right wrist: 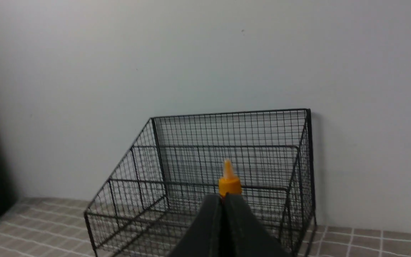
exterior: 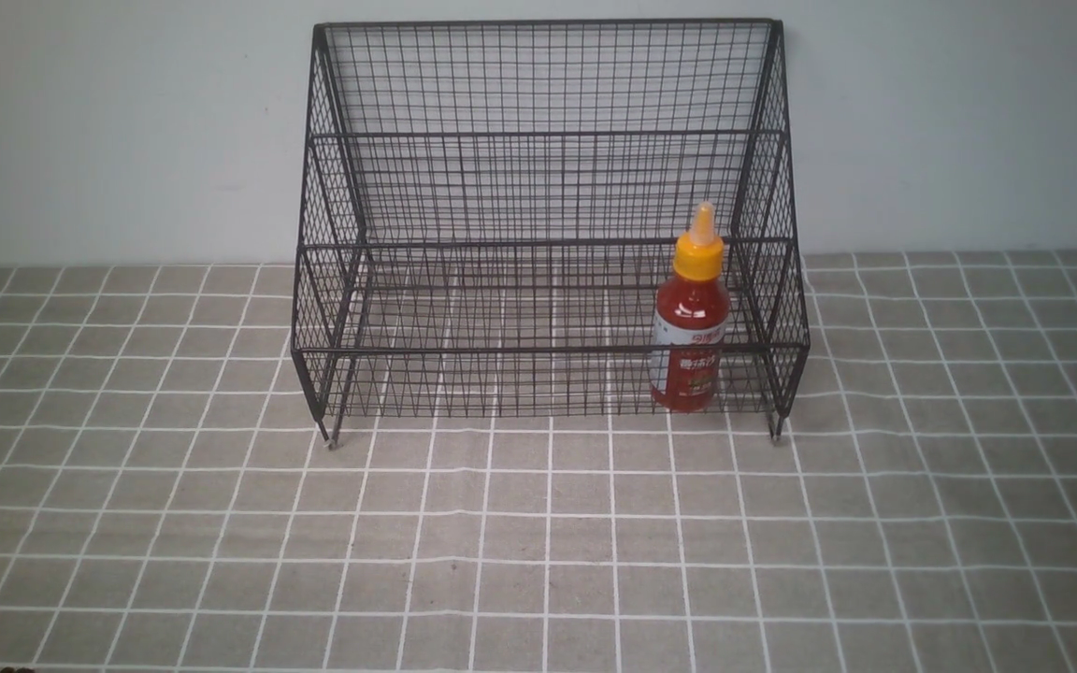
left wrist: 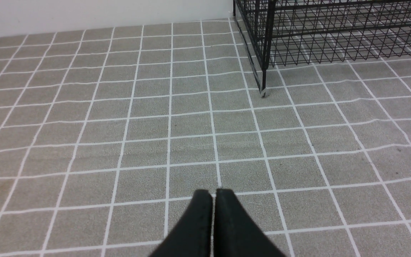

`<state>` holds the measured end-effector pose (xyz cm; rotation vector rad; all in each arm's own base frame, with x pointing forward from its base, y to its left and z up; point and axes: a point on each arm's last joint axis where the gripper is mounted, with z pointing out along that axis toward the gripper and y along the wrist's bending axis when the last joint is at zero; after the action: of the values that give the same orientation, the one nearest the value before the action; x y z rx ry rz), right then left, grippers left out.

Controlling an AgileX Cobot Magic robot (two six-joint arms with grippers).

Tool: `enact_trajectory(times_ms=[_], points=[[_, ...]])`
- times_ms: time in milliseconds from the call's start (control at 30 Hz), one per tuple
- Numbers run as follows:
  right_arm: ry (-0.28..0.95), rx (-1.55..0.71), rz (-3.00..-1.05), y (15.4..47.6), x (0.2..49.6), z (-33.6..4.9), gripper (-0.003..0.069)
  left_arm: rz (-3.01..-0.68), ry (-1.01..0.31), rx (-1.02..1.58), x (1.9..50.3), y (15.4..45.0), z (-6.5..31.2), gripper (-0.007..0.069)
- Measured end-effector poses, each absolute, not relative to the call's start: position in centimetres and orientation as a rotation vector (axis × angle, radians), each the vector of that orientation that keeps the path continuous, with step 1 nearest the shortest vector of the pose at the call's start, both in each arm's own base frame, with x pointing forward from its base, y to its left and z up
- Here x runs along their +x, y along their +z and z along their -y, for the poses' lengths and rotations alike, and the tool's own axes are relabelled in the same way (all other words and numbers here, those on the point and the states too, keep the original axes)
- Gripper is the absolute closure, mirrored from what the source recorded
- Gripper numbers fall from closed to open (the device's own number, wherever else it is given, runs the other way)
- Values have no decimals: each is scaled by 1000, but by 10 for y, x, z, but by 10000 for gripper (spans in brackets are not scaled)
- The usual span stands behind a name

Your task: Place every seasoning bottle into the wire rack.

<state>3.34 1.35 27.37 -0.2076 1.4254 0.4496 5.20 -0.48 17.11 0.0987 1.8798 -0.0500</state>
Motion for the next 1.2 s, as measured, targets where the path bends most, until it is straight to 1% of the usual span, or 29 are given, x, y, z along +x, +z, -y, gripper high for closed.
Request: enact_trajectory(times_ms=[33, 67, 133, 167, 233, 400, 433, 467, 567, 767, 867, 967, 1200], points=[[411, -235, -1436, 268, 35, -14, 672, -1880, -50, 99, 52, 171, 5, 632], [411, -236, -1439, 267, 36, -14, 672, -1880, -50, 99, 52, 171, 5, 632], [333, -237, -1471, 255, 40, -15, 672, -1880, -50, 99, 52, 171, 5, 632], [358, -273, -1476, 252, 40, -16, 672, -1880, -50, 99, 52, 171, 5, 632], [334, -269, -1501, 243, 43, -16, 672, -1880, -50, 99, 52, 171, 5, 632], [185, -136, -1617, 208, 52, -10, 672, -1880, -50, 99, 52, 171, 5, 632], [174, -122, -1629, 204, 53, -9, 672, -1880, -50, 99, 52, 171, 5, 632], [142, -66, -1671, 193, 55, -6, 672, -1880, -50, 99, 52, 171, 5, 632], [108, 37, -1745, 183, 55, -2, 672, -1880, -50, 99, 52, 171, 5, 632], [70, 96, -1770, 181, 54, 1, 672, -1880, -50, 99, 52, 171, 5, 632], [64, 89, -1769, 182, 54, 1, 672, -1880, -50, 99, 52, 171, 5, 632], [28, 45, -1771, 182, 54, 1, 672, -1880, -50, 99, 52, 171, 5, 632], [23, 35, -1771, 182, 54, 1, 672, -1880, -50, 99, 52, 171, 5, 632]])
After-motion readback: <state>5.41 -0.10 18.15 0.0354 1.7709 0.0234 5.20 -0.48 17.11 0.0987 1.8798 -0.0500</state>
